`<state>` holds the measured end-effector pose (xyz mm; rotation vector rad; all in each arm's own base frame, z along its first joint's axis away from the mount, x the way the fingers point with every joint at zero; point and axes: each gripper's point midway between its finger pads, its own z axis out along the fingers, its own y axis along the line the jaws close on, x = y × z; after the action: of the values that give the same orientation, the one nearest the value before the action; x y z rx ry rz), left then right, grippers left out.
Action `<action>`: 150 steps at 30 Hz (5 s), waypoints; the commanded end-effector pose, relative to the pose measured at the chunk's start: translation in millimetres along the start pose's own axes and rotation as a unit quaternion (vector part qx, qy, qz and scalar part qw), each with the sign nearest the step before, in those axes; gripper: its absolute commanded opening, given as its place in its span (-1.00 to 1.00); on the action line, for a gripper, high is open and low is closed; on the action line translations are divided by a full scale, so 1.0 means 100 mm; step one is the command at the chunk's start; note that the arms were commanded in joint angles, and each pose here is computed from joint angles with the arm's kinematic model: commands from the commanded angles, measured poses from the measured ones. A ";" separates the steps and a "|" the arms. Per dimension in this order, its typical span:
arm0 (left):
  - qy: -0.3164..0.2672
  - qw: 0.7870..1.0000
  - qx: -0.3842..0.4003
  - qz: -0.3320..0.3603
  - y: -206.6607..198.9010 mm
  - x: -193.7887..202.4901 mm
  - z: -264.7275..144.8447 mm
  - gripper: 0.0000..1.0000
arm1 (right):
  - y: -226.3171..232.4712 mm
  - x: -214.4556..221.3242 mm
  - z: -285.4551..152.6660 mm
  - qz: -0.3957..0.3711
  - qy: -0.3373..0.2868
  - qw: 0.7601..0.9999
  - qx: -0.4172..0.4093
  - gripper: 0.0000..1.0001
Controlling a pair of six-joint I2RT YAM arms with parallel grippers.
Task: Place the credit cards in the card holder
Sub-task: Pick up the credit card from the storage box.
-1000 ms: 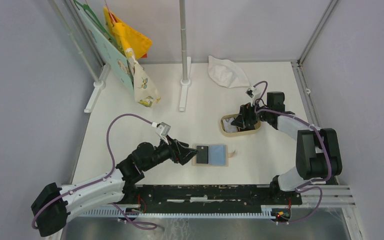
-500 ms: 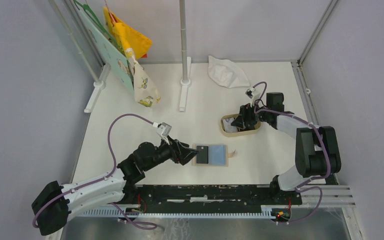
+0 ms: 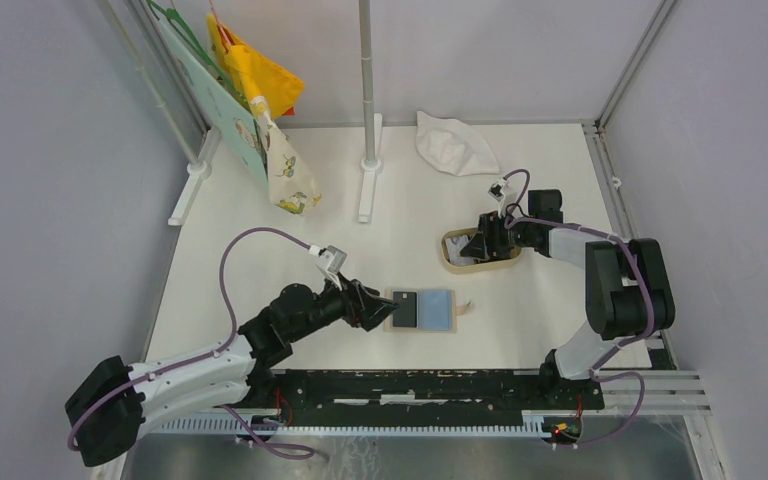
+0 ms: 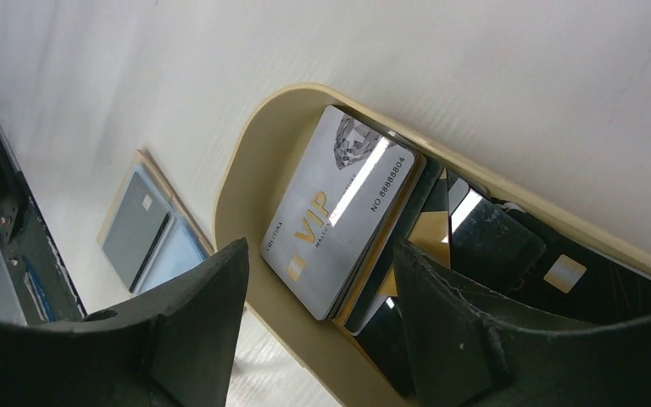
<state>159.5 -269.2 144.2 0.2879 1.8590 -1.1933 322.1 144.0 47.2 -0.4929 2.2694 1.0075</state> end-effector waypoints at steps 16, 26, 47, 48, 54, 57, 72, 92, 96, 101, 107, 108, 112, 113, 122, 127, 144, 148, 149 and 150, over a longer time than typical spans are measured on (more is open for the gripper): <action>-0.006 0.999 0.038 -0.020 -0.16 -0.04 0.09 0.65 | 0.39 -0.10 0.04 0.072 -0.042 0.991 -0.109 0.13; -0.001 0.999 0.040 -0.022 -0.16 -0.02 0.12 0.63 | 0.51 -0.15 0.01 0.082 -0.055 0.986 -0.137 -0.08; 0.077 0.970 -0.226 0.041 0.70 -0.04 1.12 -0.17 | 0.15 -0.03 0.18 0.043 -0.018 0.998 -0.031 0.13; 0.081 0.967 -0.237 0.045 0.75 -0.02 1.17 -0.23 | 0.17 -0.02 0.19 0.044 -0.016 0.998 -0.033 0.12; 0.111 0.962 -0.242 0.059 0.83 0.09 1.46 -0.37 | 0.25 0.03 0.25 0.058 -0.011 0.997 -0.055 0.11; 0.127 0.963 -0.231 0.060 0.82 0.17 1.58 -0.39 | 0.31 0.04 0.26 0.068 -0.012 0.995 -0.069 0.10; 0.145 0.964 -0.216 0.062 0.81 0.25 1.72 -0.42 | 0.67 -0.11 0.16 0.089 -0.042 0.983 -0.156 -0.03; 0.145 0.965 -0.207 0.066 0.77 0.23 1.75 -0.42 | 0.48 0.09 0.32 0.067 0.000 0.993 -0.096 -0.01; 0.145 0.966 -0.205 0.065 0.76 0.23 1.75 -0.42 | 0.52 0.13 0.36 0.071 0.006 0.992 -0.107 0.01; 0.146 0.969 -0.191 0.065 0.71 0.22 1.77 -0.42 | 0.51 0.19 0.43 0.079 0.017 0.991 -0.103 0.08; 0.146 0.971 -0.179 0.062 0.66 0.21 1.77 -0.42 | 0.42 0.25 0.49 0.102 0.024 0.991 -0.082 0.07; 0.144 0.971 -0.178 0.062 0.65 0.20 1.77 -0.42 | 0.42 0.24 0.49 0.102 0.024 0.991 -0.079 0.07; 0.137 0.972 -0.180 0.063 0.64 0.17 1.74 -0.42 | 0.41 0.16 0.47 0.087 0.021 0.993 -0.072 0.04; 0.136 0.972 -0.180 0.064 0.63 0.16 1.73 -0.41 | 0.40 0.13 0.45 0.084 0.018 0.994 -0.069 0.04; 0.119 0.975 -0.177 0.069 0.56 0.02 1.62 -0.28 | 0.38 0.05 0.36 0.103 0.004 0.991 -0.082 -0.06; 0.111 0.974 -0.185 0.075 0.56 -0.05 1.52 -0.26 | 0.39 -0.01 0.30 0.110 -0.005 0.990 -0.093 -0.10; 0.081 0.978 -0.177 0.075 0.43 -0.21 1.03 -0.25 | 0.32 -0.09 0.18 0.131 -0.025 0.986 -0.099 -0.32; 0.080 0.980 -0.168 0.071 0.39 -0.20 0.99 -0.25 | 0.36 -0.03 0.23 0.142 -0.019 0.984 -0.110 -0.22; 0.081 0.980 -0.167 0.070 0.39 -0.19 0.99 -0.25 | 0.37 -0.01 0.26 0.142 -0.013 0.983 -0.114 -0.21; 0.081 0.980 -0.167 0.070 0.39 -0.19 0.99 -0.25 | 0.38 0.01 0.29 0.140 -0.006 0.983 -0.116 -0.19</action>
<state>247.1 -322.2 103.7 0.3174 2.1699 -0.7330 311.5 179.5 46.1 -0.2069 2.3002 1.3695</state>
